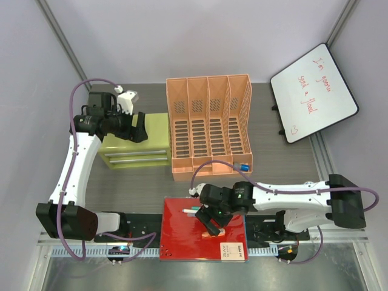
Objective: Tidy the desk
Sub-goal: Pick up the stationery from the corner of the board.
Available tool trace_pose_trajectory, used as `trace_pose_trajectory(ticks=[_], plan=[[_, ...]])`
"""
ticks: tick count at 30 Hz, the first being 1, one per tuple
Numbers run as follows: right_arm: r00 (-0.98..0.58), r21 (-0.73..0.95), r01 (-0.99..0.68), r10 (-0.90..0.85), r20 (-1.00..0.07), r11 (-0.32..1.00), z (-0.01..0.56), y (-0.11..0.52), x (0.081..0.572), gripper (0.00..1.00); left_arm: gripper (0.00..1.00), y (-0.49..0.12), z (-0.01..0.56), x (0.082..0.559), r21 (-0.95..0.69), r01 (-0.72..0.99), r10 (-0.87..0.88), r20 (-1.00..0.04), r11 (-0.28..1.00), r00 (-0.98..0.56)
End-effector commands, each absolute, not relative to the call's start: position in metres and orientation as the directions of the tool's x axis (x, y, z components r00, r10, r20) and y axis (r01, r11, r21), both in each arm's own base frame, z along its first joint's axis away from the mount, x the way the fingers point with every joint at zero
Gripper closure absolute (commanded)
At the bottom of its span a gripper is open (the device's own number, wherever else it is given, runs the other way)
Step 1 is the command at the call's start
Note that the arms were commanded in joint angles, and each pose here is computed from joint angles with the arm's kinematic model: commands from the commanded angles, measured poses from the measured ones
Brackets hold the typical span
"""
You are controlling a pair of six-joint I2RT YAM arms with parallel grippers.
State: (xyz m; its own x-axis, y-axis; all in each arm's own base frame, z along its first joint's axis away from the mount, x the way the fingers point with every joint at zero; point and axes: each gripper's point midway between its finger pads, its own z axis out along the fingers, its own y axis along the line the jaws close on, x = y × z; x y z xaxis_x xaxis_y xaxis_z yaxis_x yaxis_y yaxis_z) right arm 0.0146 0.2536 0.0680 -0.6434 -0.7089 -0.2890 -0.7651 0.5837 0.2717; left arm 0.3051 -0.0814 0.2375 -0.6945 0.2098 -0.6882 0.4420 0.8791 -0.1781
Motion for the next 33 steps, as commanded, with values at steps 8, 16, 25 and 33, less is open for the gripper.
trace_pose_trajectory(ticks=[8, 16, 25, 33], plan=[[-0.603, 0.285, -0.797, -0.732, -0.318, 0.532, 0.063, 0.267, 0.004, 0.31, 0.15, -0.078, 0.254, 0.307, -0.147, 0.442, 0.205, -0.728, 0.885, -0.654], [-0.613, 0.303, -0.787, -0.736, -0.286, 0.538, 0.054, 0.263, -0.009, 0.37, 0.15, -0.078, 0.260, 0.306, -0.146, 0.442, 0.202, -0.736, 0.885, -0.646], [-0.630, 0.311, -0.772, -0.731, -0.262, 0.554, 0.049, 0.257, -0.017, 0.61, 0.15, -0.079, 0.265, 0.303, -0.145, 0.445, 0.200, -0.742, 0.884, -0.640], [-0.609, 0.198, -0.791, -0.710, -0.354, 0.579, 0.082, 0.267, 0.011, 0.99, 0.15, -0.077, 0.269, 0.301, -0.127, 0.450, 0.212, -0.748, 0.884, -0.629]])
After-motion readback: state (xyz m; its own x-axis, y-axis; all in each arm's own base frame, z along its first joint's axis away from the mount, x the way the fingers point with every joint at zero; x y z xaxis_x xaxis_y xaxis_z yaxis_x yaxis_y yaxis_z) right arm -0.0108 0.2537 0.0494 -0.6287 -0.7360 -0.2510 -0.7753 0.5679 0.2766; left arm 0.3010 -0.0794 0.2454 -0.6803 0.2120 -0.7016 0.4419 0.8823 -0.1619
